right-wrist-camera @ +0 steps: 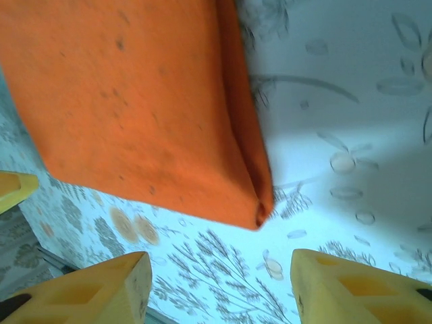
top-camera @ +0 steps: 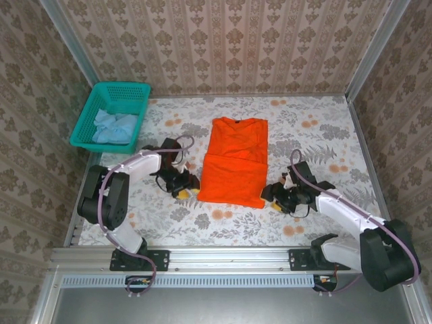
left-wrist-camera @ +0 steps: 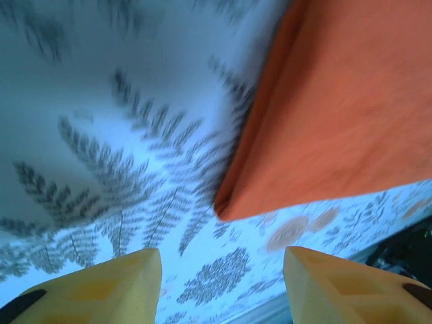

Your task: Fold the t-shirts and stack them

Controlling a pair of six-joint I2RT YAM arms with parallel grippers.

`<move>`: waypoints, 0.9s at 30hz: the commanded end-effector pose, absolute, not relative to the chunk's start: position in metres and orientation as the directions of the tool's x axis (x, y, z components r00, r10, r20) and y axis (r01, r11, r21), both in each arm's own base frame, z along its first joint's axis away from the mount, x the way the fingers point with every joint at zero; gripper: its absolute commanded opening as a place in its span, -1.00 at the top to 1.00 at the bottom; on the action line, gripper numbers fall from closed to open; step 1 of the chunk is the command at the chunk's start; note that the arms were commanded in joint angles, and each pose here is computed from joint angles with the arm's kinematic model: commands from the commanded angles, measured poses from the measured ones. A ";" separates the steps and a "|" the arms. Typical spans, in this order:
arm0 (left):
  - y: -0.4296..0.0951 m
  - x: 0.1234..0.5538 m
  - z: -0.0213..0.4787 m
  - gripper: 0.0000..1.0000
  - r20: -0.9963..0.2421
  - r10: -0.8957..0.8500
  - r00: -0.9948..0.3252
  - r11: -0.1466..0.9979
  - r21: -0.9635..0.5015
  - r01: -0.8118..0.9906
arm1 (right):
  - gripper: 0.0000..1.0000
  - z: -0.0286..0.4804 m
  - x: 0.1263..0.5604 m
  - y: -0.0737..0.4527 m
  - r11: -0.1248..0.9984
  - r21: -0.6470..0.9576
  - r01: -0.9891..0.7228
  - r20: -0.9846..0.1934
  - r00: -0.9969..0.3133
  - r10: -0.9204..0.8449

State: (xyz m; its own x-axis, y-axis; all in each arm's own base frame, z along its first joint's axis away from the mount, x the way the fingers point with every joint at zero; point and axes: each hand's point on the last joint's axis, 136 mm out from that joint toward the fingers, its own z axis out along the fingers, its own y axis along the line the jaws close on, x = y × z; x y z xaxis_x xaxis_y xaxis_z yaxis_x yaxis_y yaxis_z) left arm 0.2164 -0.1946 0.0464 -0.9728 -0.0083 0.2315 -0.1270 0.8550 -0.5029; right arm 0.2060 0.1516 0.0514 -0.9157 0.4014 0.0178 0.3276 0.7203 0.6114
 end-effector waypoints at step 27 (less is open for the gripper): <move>-0.216 0.209 0.018 0.49 0.325 0.062 -0.944 0.850 -0.513 -0.121 | 0.25 0.008 0.208 0.160 0.810 0.450 0.376 0.106 -0.923 0.370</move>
